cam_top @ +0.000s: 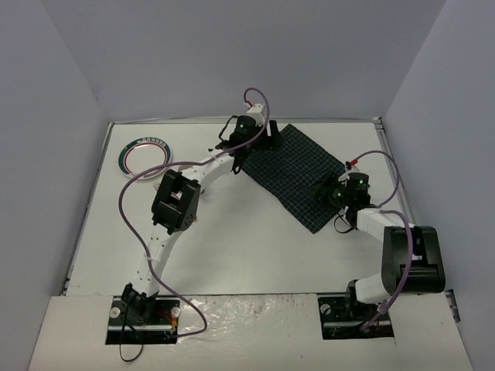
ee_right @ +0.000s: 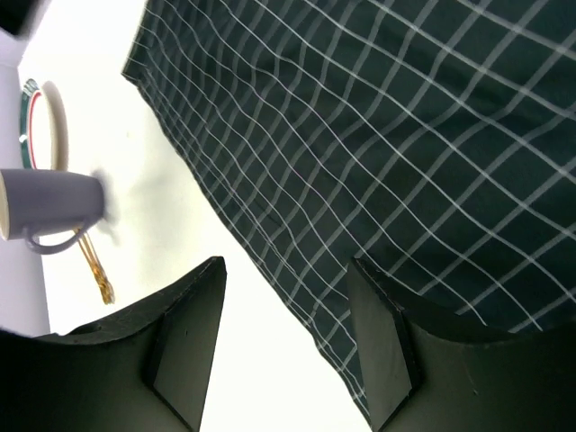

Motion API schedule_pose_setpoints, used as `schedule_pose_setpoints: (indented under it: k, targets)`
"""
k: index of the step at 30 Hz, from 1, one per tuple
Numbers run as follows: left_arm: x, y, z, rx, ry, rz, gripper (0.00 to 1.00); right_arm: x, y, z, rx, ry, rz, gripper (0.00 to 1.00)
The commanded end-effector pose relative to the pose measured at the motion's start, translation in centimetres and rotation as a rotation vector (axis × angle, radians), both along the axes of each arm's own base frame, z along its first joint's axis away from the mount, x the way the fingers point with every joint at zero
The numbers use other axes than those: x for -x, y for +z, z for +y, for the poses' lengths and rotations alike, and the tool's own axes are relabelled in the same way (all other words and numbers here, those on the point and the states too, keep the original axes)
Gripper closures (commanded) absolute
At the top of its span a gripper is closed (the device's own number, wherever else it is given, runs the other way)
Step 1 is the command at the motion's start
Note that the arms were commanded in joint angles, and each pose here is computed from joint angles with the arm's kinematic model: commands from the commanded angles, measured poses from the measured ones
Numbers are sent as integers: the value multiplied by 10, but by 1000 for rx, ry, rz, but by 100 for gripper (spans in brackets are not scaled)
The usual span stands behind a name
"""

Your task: Set the dinner table for one person

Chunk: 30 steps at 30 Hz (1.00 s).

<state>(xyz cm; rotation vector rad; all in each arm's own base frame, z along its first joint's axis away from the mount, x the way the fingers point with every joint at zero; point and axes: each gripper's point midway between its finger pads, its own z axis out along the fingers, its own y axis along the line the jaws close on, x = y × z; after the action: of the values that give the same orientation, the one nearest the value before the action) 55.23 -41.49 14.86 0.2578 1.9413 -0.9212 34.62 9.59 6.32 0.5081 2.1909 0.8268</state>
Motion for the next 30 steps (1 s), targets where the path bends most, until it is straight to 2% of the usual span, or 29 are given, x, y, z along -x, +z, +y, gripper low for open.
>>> schedule_pose_setpoints:
  k: [1,15,30]
  targets:
    - [-5,41,-29,124,-84,-101,36,-3,10,9,2,-4,-81,48]
    - [-25,-9,-40,114,-50,-28,37,16,-20,10,20,-13,15,48]
    - [-35,-32,-29,98,26,20,37,45,-54,3,44,-37,163,48]
